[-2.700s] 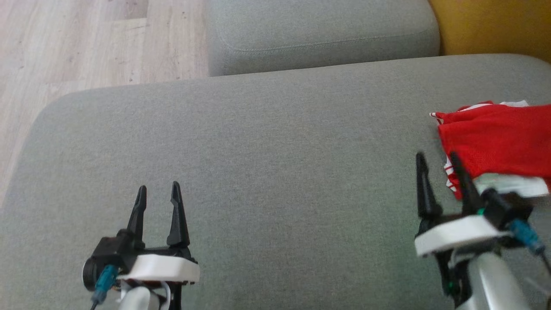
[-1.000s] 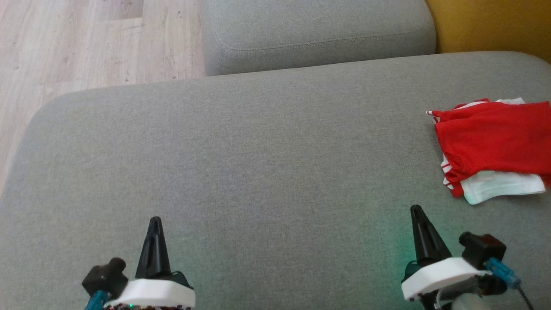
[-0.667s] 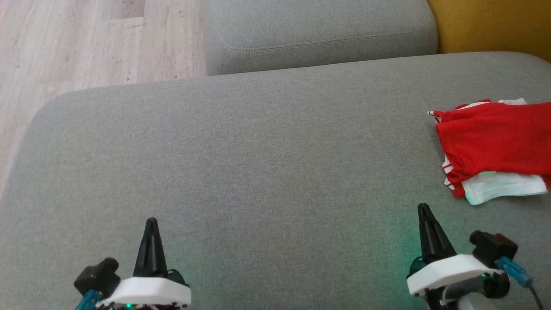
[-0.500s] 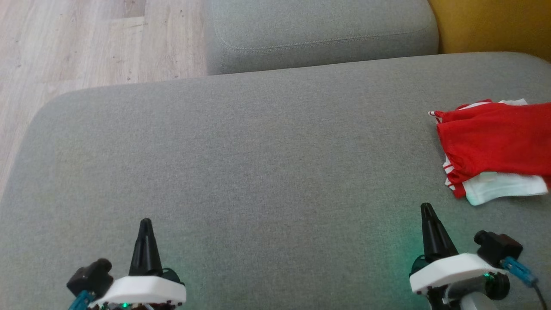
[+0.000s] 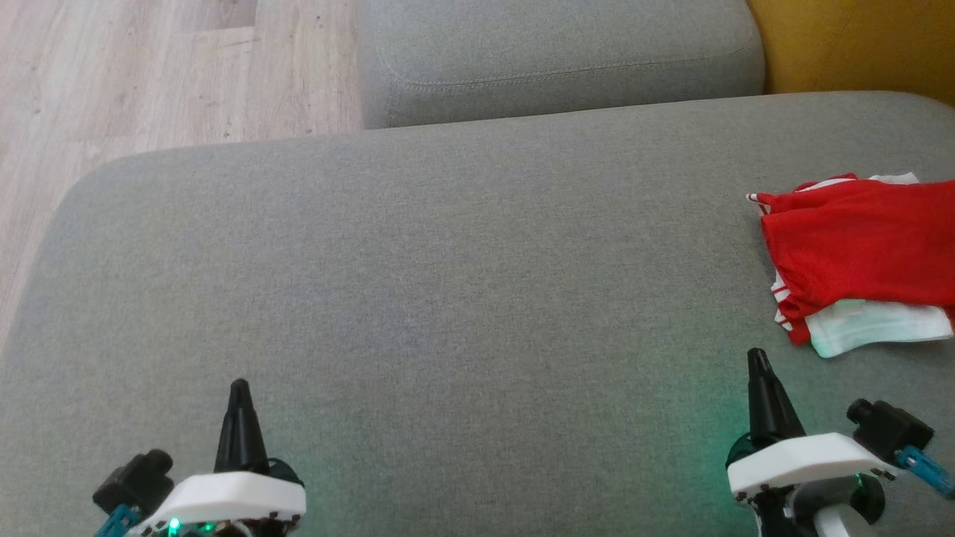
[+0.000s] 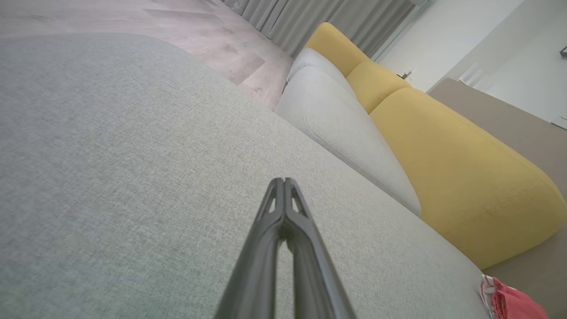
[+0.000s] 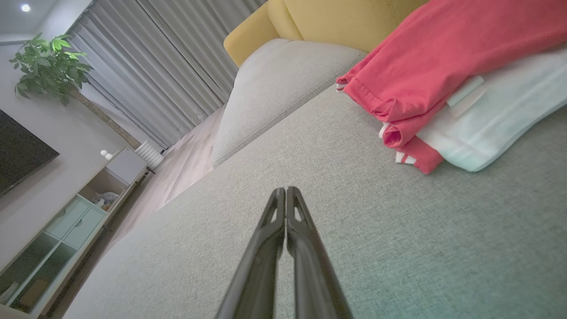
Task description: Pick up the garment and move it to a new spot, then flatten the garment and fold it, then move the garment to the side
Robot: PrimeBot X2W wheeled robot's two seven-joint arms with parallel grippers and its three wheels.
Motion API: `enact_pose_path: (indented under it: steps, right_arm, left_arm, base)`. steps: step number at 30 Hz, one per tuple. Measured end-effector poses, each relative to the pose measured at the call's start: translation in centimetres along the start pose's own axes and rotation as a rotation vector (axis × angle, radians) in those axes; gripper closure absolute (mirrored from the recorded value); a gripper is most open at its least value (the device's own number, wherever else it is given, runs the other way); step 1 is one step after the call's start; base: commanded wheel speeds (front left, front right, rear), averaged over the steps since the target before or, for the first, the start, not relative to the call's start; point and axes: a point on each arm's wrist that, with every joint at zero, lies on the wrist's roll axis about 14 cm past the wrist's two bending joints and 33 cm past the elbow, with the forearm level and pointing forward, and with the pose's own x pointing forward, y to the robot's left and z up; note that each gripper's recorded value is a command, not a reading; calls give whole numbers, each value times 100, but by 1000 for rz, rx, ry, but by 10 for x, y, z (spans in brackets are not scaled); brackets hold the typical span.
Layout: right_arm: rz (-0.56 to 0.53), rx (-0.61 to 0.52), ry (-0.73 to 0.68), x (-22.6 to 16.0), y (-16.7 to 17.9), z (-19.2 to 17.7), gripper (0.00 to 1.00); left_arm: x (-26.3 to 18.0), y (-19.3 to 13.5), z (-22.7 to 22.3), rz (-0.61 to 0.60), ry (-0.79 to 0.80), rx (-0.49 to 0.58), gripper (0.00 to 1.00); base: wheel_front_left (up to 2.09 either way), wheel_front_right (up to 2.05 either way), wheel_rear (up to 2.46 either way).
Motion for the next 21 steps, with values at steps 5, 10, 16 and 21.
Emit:
enact_pose_path:
  steps: [5, 10, 16, 21]
  right_arm:
    - [-11, 65, -3, 1, -2, 2, 100]
    - [-19, 121, -4, 2, -3, 4, 100]
    - [-28, 187, -11, 3, -5, 7, 100]
    - [-35, 244, -13, 4, -7, 9, 100]
  left_arm:
    - [1, 3, 3, 12, -1, -59, 100]
    - [2, 2, 5, 7, -1, -106, 100]
    - [2, 8, 7, 26, -1, -166, 100]
    - [2, 9, 8, 29, 3, -216, 100]
  base:
    - [0, 0, 0]
    - [0, 0, 0]
    - [0, 0, 0]
    - [0, 0, 0]
